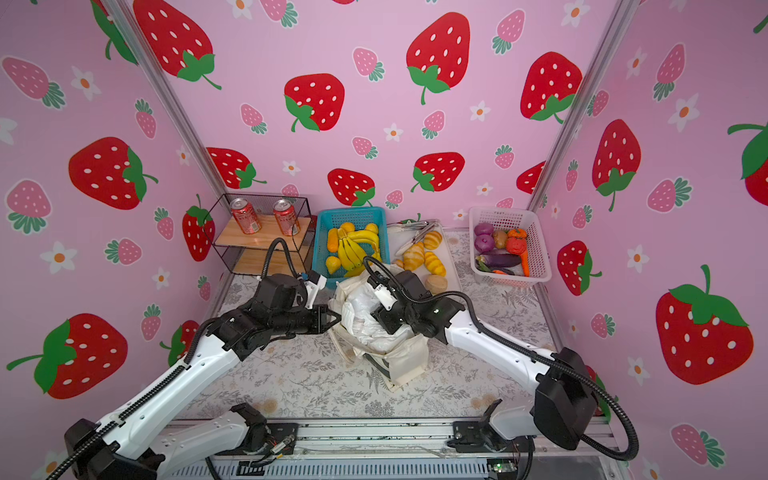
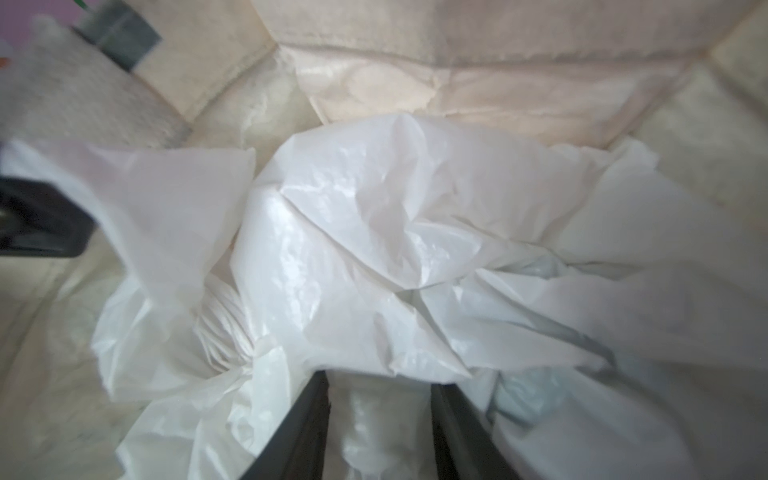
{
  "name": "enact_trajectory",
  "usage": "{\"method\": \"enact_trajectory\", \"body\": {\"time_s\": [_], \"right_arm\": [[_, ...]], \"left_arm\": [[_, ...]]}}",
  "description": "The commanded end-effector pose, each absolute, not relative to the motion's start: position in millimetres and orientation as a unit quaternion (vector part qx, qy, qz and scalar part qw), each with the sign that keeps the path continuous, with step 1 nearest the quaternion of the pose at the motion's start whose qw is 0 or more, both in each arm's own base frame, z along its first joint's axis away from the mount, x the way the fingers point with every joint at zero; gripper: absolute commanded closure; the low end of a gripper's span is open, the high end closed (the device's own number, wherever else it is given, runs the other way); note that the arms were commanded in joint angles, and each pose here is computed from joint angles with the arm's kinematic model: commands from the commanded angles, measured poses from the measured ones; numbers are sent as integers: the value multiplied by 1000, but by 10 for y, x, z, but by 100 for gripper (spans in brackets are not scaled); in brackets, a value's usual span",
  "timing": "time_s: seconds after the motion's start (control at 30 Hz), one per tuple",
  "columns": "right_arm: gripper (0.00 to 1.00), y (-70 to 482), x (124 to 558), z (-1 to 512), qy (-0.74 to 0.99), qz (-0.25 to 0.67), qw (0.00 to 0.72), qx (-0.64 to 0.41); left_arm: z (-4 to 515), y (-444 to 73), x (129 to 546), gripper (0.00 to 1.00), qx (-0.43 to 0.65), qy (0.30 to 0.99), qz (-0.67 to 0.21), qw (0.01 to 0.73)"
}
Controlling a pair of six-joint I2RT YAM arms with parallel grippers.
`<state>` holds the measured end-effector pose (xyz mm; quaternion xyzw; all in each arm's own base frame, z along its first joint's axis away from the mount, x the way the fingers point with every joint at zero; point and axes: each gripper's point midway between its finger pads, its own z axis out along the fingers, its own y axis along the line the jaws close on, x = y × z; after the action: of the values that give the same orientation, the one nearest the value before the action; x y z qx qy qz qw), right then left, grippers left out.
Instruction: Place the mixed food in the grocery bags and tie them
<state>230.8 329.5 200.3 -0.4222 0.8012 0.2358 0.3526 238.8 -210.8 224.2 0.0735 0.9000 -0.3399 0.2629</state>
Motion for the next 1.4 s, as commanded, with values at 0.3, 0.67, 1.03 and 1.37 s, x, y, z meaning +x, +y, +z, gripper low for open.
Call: {"method": "enact_trajectory", "body": {"time_s": [0.3,0.67,1.03,1.37], "right_arm": [[7,2233,2982,3536,765,183,568,-242],[0,491,3661,2833,797,-1,602,55],[0,-83,3751,1522,784,-145,599,73],[0,-120,3762,1344,751,-118,647,62]], "left_arm": [[3005,-1793,2648,33,74,858,-302,409],[2929,-479,2989,2,-110,798,-38,592],[1671,379,3556,1,-129,796,136,575],[944,263,3942,1,-72,824,42,561]]}}
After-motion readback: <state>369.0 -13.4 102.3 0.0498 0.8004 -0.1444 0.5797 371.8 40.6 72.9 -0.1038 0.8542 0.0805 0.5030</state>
